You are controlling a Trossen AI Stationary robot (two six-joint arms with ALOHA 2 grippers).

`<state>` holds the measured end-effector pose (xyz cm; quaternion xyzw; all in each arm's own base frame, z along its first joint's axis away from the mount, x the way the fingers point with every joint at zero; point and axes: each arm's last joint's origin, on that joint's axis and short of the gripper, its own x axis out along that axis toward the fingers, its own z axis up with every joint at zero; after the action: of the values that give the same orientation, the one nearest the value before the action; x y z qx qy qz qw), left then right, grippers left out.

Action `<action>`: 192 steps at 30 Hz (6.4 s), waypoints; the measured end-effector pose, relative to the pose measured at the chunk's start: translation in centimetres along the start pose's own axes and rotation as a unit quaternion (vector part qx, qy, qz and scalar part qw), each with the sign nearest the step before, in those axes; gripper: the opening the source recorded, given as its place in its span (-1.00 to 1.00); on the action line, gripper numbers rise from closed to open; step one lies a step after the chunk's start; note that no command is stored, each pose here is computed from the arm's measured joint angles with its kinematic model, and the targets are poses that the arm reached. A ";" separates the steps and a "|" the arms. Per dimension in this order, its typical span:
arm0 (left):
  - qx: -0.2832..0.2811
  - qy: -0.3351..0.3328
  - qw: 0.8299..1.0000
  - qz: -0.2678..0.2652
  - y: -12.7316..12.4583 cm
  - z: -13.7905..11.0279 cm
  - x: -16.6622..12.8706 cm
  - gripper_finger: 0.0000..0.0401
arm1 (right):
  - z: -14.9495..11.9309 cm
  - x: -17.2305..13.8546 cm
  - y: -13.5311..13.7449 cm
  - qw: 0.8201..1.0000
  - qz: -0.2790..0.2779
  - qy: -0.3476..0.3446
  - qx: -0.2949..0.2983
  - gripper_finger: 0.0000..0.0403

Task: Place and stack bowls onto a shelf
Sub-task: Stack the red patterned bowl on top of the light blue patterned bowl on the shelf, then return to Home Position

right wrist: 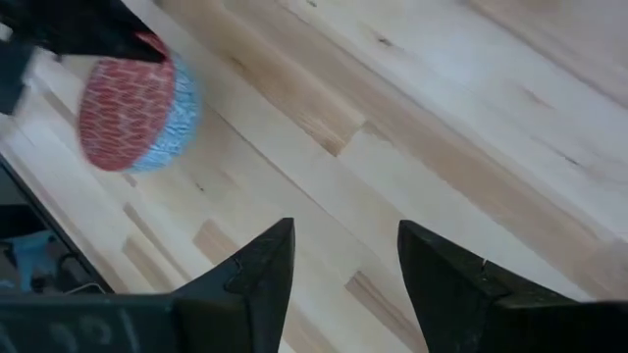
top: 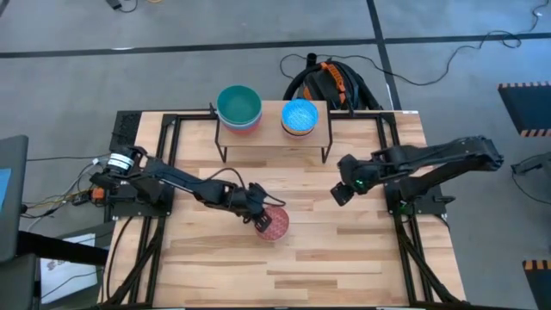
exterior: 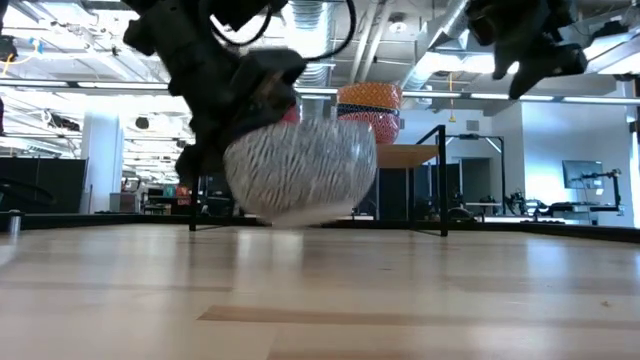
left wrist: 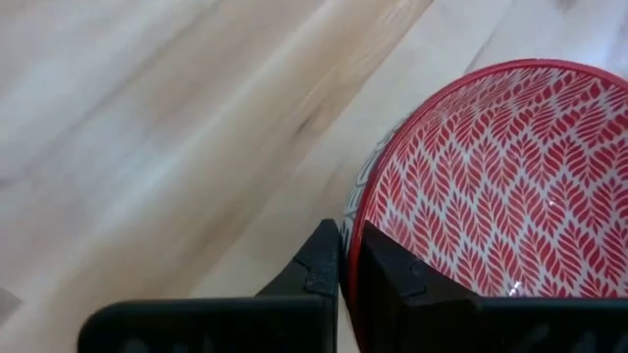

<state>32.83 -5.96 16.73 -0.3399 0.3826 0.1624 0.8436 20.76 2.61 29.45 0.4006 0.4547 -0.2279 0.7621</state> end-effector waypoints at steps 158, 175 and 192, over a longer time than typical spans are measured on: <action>0.341 -0.394 0.849 -0.093 1.5 -1.5 -16.1 -1.00 | 1.5 -2.1 2.1 0.837 0.233 -0.370 -0.330 -0.89; 0.362 -0.421 0.825 -0.109 3.4 1.8 -16.4 -1.00 | -1.6 -2.3 -4.8 0.796 0.282 -0.419 -0.334 -0.91; 0.297 -0.446 0.832 -0.144 8.5 -1.7 -14.8 -1.00 | -3.9 -0.4 -8.5 0.760 0.290 -0.455 -0.362 -0.91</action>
<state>17.70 -1.22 23.28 -0.0147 -0.0588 0.0514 0.9968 12.54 0.92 25.35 0.0567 -0.0347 0.0305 0.9973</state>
